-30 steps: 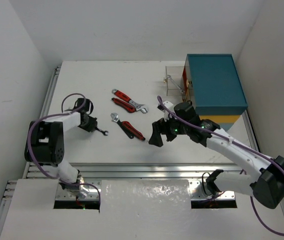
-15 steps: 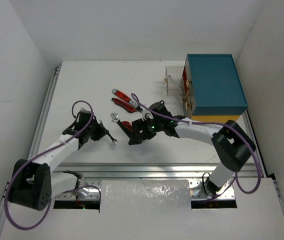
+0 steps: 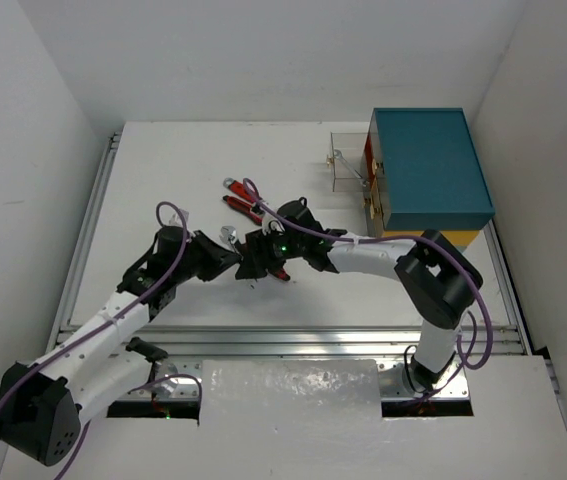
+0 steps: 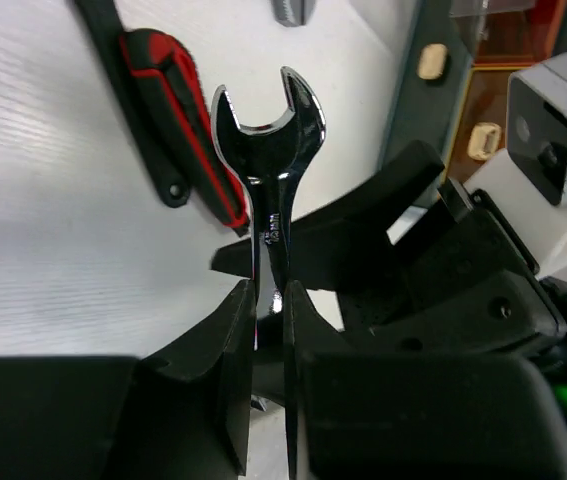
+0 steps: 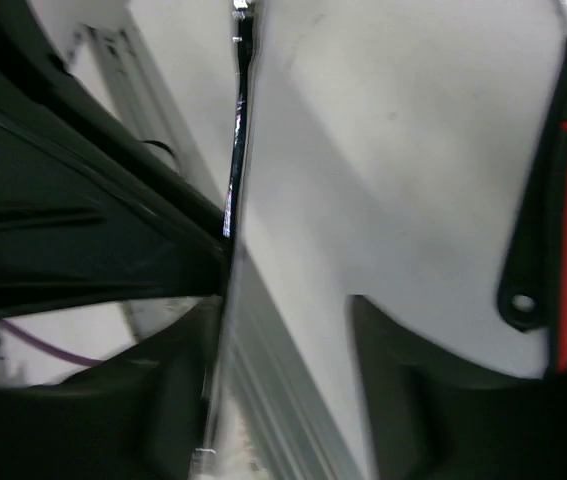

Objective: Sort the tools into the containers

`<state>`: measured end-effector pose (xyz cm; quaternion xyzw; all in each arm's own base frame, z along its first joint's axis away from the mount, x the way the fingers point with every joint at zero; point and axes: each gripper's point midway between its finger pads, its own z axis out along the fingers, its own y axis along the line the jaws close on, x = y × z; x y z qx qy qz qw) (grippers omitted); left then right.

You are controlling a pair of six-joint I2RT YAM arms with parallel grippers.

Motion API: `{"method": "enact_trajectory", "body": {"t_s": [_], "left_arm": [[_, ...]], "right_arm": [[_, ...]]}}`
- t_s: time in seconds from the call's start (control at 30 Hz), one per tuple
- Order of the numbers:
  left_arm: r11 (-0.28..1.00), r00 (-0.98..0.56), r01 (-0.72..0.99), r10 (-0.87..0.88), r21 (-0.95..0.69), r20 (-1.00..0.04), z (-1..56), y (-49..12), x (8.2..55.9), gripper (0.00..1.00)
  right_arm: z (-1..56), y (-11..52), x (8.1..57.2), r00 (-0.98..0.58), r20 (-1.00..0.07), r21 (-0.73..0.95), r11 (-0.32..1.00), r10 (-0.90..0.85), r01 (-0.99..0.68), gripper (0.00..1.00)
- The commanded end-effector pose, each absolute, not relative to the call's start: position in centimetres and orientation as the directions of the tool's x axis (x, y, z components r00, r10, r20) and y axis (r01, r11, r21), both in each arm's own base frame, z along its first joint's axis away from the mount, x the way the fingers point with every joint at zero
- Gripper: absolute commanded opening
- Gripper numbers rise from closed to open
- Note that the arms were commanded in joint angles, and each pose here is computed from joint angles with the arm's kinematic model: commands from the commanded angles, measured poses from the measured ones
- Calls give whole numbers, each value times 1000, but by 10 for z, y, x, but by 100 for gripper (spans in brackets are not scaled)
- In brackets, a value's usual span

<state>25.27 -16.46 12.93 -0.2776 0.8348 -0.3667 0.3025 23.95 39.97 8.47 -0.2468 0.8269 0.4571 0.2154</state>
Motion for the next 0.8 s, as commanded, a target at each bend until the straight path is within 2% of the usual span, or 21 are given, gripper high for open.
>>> {"method": "enact_trajectory", "body": {"t_s": [0.0, 0.03, 0.1, 0.13, 0.17, 0.2, 0.23, 0.27, 0.3, 0.33, 0.37, 0.4, 0.43, 0.47, 0.6, 0.63, 0.67, 0.77], "left_arm": [[514, -661, -152, -688, -844, -300, 158, -180, 258, 0], [512, -662, -148, -687, -846, -300, 158, -181, 258, 0], [521, -661, -134, -681, -843, -315, 160, -181, 261, 0], [531, -662, -127, -675, -838, -327, 161, -181, 262, 24], [542, -648, -96, -671, -835, -360, 176, -181, 269, 43], [613, -640, -118, -648, -781, -413, 172, -171, 270, 62], [657, -629, -138, -637, -741, -446, 175, -163, 274, 99], [697, -614, -169, -627, -697, -479, 195, -152, 274, 100], [754, -559, -195, -611, -628, -560, 204, -132, 280, 100], [770, -522, -197, -606, -607, -601, 221, -121, 279, 100], [780, -468, -180, -604, -600, -645, 251, -112, 279, 100], [823, -442, -174, -556, -540, -704, 260, -98, 274, 100], [838, -409, -135, -533, -528, -741, 278, -92, 267, 100], [874, -390, -101, -474, -475, -790, 290, -84, 262, 100], [934, -366, -64, -350, -352, -862, 294, -66, 246, 100], [943, -382, -70, -328, -327, -864, 282, -64, 246, 100], [948, -377, -72, -312, -309, -872, 278, -61, 245, 100], [952, -398, -96, -304, -290, -866, 249, -58, 245, 100]], "right_arm": [[122, 425, 247, -744, -649, 667, 353, -159, -657, 50], [124, 426, 246, -743, -650, 670, 341, -160, -659, 49], [130, 426, 242, -739, -653, 673, 320, -168, -667, 8], [131, 424, 241, -737, -654, 668, 326, -172, -669, 0], [126, 418, 244, -724, -665, 640, 359, -185, -680, 0], [124, 412, 247, -712, -674, 612, 390, -198, -688, 0], [138, 408, 256, -683, -705, 572, 416, -191, -707, 0], [126, 387, 269, -678, -700, 506, 514, -224, -693, 0], [128, 377, 277, -667, -706, 468, 550, -238, -692, 0], [147, 373, 283, -633, -735, 423, 565, -243, -708, 0], [137, 343, 300, -620, -724, 318, 652, -302, -689, 0], [141, 333, 306, -596, -728, 250, 679, -338, -690, 0], [158, 310, 336, -575, -752, 184, 734, -324, -654, 0], [153, 273, 353, -574, -723, 72, 785, -384, -615, 0], [184, 201, 416, -550, -700, -162, 851, -457, -500, 0], [173, 178, 430, -565, -644, -230, 835, -516, -500, 0], [192, 168, 449, -548, -658, -275, 842, -517, -464, 0], [190, 144, 481, -556, -616, -341, 826, -557, -449, 0]]}}
